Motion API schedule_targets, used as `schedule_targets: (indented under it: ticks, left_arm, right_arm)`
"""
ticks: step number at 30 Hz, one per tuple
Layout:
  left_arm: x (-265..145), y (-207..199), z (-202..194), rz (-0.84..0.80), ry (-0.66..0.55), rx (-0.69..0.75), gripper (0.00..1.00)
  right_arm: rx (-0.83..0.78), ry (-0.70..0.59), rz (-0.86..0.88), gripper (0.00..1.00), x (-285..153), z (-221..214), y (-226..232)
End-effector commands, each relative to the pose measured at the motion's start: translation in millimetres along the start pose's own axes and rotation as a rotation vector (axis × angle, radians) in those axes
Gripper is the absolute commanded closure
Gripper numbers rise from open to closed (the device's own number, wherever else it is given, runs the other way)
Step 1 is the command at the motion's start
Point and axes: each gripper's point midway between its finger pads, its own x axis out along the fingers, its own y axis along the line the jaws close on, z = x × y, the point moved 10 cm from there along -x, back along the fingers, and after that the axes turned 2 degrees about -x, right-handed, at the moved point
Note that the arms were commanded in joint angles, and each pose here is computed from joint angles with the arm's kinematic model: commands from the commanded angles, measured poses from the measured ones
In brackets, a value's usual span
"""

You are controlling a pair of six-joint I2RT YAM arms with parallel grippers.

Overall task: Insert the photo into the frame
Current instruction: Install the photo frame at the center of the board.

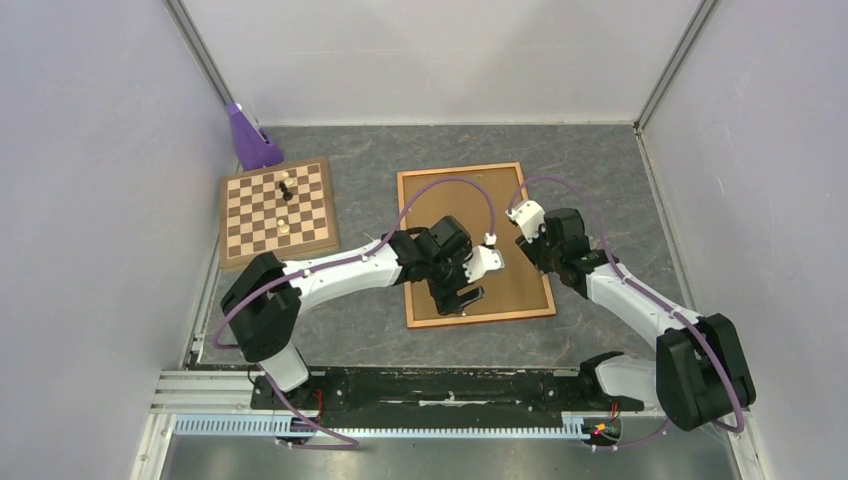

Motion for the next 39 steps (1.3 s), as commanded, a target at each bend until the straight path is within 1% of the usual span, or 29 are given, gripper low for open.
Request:
schedule_targets:
  ticks: [1, 6, 10, 15, 20, 25, 28, 35, 39]
  left_arm:
    - [6.2, -15.1, 13.3, -0.156, -0.04, 0.05, 0.17]
    - [27.3, -23.3, 13.5, -0.169, -0.022, 0.081, 0.17]
    - [35.5, -25.5, 15.7, -0.168, -0.019, 0.086, 0.18]
    - [31.4, -22.3, 11.3, -0.111, -0.019, 0.098, 0.21]
    - [13.4, -17.0, 14.5, -0.03, -0.043, 0.114, 0.21]
    - [6.7, -6.2, 23.3, 0.097, -0.04, 0.09, 0.22]
    - [10.0, 0.5, 25.8, 0.152, -0.03, 0.067, 0.22]
    - [28.3, 7.7, 28.0, 0.183, -0.026, 0.02, 0.22]
    - [39.3, 5.2, 29.9, 0.137, -0.016, -0.024, 0.22]
  right_arm:
    - [0.001, -0.022, -0.014, 0.57, 4.1, 7.2, -5.4]
    - [-0.008, 0.002, 0.006, 0.57, 11.3, -1.2, -3.4]
    - [0.031, -0.008, 0.011, 0.58, 12.8, -1.6, -8.0]
    - [0.083, -0.053, 0.026, 0.58, 13.2, 11.7, -21.0]
    - [0.089, -0.093, 0.035, 0.58, 15.0, 26.2, -27.0]
    - [0.101, -0.11, 0.06, 0.58, 20.7, 28.7, -25.6]
    - [0.101, -0.111, 0.082, 0.58, 23.2, 24.4, -20.7]
    - [0.071, -0.117, 0.121, 0.58, 25.2, 11.1, -10.8]
    - [0.063, -0.096, 0.11, 0.58, 25.2, 6.9, -10.5]
